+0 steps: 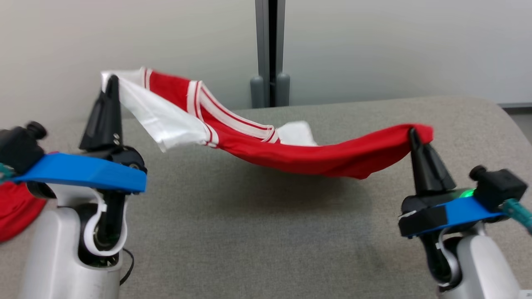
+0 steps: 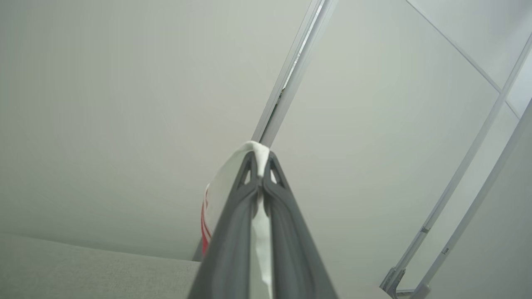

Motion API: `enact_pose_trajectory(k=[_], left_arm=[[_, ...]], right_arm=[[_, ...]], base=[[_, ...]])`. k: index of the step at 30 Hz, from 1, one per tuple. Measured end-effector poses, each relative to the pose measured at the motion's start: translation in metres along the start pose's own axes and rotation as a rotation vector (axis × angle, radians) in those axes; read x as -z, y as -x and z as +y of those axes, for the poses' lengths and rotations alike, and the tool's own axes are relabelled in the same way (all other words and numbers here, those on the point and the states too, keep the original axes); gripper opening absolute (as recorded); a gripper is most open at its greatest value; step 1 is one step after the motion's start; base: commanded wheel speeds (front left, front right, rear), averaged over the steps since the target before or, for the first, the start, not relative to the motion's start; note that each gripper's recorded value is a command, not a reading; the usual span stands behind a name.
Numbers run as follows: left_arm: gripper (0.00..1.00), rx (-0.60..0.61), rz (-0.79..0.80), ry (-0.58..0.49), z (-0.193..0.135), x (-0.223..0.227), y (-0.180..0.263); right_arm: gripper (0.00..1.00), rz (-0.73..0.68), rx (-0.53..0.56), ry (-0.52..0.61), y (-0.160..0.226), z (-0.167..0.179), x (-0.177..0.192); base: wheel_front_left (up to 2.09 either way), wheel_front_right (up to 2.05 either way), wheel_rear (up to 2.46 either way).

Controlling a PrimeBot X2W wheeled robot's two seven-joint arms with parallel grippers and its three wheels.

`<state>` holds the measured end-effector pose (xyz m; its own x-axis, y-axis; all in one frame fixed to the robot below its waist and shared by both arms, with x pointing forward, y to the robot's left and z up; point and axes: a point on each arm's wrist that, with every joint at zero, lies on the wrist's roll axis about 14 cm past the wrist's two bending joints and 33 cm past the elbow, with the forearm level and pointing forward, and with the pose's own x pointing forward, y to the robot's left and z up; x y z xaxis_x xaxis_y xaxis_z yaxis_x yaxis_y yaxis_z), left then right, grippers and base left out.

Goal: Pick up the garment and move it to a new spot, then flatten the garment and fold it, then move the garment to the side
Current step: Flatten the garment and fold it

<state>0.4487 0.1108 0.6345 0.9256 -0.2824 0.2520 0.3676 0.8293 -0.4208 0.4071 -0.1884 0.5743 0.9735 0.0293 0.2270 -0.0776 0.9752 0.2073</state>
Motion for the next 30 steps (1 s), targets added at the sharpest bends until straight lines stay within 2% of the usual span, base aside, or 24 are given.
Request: enact_pose_trajectory(k=[9,15,18,22,26,30], left_arm=[[0.0,0.275,-0.305,0.169,-0.105,-0.135,0.015],[0.0,0.424,-0.355,0.145,-0.151,-0.175,0.028],[0.0,0.452,-0.325,0.125,-0.16,-0.175,0.023],[0.0,0.438,-0.239,0.107,-0.155,-0.152,-0.004],[0.0,0.4,-0.125,0.112,-0.139,-0.116,-0.048],[0.0,0.336,-0.067,0.078,-0.112,-0.088,-0.101]], right_arm=[[0.0,-0.342,-0.02,0.091,0.026,0.009,-0.155],[0.0,-0.446,-0.009,0.134,0.045,0.011,-0.209],[0.0,-0.438,0.003,0.139,0.045,0.007,-0.215],[0.0,-0.363,0.027,0.13,0.028,-0.004,-0.2],[0.0,-0.235,0.034,0.113,-0.012,-0.013,-0.164],[0.0,-0.136,0.043,0.164,-0.065,-0.023,-0.133]], base=[[0.0,0.0,0.0],[0.0,0.0,0.0],[0.0,0.0,0.0],[0.0,0.0,0.0],[0.0,0.0,0.0],[0.0,0.0,0.0]])
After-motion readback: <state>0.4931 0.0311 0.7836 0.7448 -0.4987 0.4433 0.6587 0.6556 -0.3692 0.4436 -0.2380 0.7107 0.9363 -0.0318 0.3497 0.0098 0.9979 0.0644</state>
